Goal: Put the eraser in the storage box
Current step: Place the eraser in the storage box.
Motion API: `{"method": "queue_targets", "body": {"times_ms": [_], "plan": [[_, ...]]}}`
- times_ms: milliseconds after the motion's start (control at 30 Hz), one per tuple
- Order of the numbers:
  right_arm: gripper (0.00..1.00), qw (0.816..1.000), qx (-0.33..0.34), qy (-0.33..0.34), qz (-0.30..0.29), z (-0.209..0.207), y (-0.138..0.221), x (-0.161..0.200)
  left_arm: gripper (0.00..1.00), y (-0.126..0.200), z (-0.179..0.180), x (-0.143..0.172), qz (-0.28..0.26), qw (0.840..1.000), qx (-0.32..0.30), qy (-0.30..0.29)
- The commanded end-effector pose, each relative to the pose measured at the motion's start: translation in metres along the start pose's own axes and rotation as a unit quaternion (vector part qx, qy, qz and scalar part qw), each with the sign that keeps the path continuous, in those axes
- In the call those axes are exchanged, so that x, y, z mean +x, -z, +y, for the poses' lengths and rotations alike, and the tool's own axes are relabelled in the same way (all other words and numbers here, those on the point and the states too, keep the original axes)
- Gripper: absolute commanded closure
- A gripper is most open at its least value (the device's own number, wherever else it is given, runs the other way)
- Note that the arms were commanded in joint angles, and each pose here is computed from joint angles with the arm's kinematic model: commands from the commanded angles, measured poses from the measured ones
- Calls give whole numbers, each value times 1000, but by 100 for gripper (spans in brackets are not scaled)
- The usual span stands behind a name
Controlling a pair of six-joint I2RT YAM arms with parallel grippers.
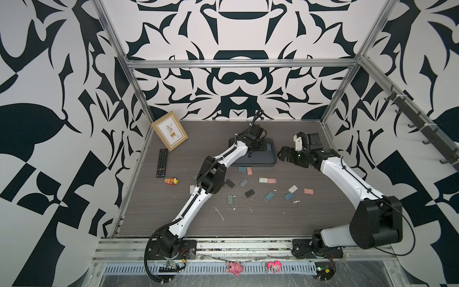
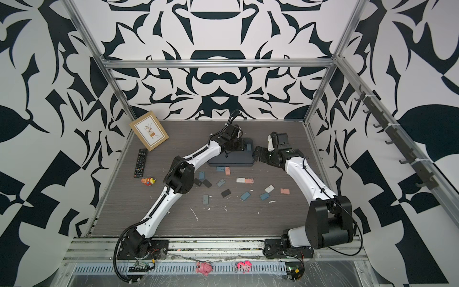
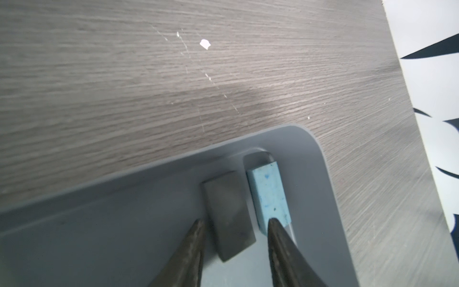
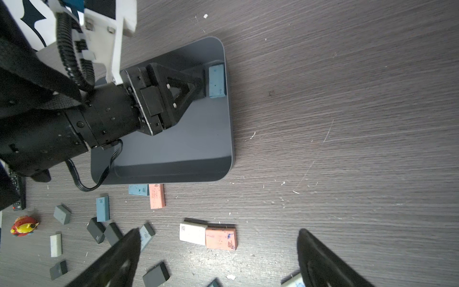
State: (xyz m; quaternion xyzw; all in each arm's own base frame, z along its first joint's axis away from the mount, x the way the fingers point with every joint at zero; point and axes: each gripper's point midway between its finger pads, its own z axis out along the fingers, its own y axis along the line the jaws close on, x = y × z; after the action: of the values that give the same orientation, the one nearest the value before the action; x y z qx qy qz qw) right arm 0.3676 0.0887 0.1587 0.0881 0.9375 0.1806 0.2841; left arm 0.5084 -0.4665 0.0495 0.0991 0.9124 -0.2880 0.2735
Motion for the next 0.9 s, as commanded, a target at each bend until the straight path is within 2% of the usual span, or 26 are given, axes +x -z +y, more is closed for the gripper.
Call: {"method": "queue_targets", "body": {"times_ms": [0, 333, 867], "plan": [[1, 1000, -4, 1, -21, 2, 8, -8, 53, -12, 4, 12, 8, 1000, 2, 6], [1, 1000, 0, 3, -22, 1, 9, -7, 47, -20, 2, 13, 6, 1000, 13, 13], [1, 1000, 2, 1, -23, -1, 7, -9, 44, -16, -7, 11, 3, 999, 35, 40]]}}
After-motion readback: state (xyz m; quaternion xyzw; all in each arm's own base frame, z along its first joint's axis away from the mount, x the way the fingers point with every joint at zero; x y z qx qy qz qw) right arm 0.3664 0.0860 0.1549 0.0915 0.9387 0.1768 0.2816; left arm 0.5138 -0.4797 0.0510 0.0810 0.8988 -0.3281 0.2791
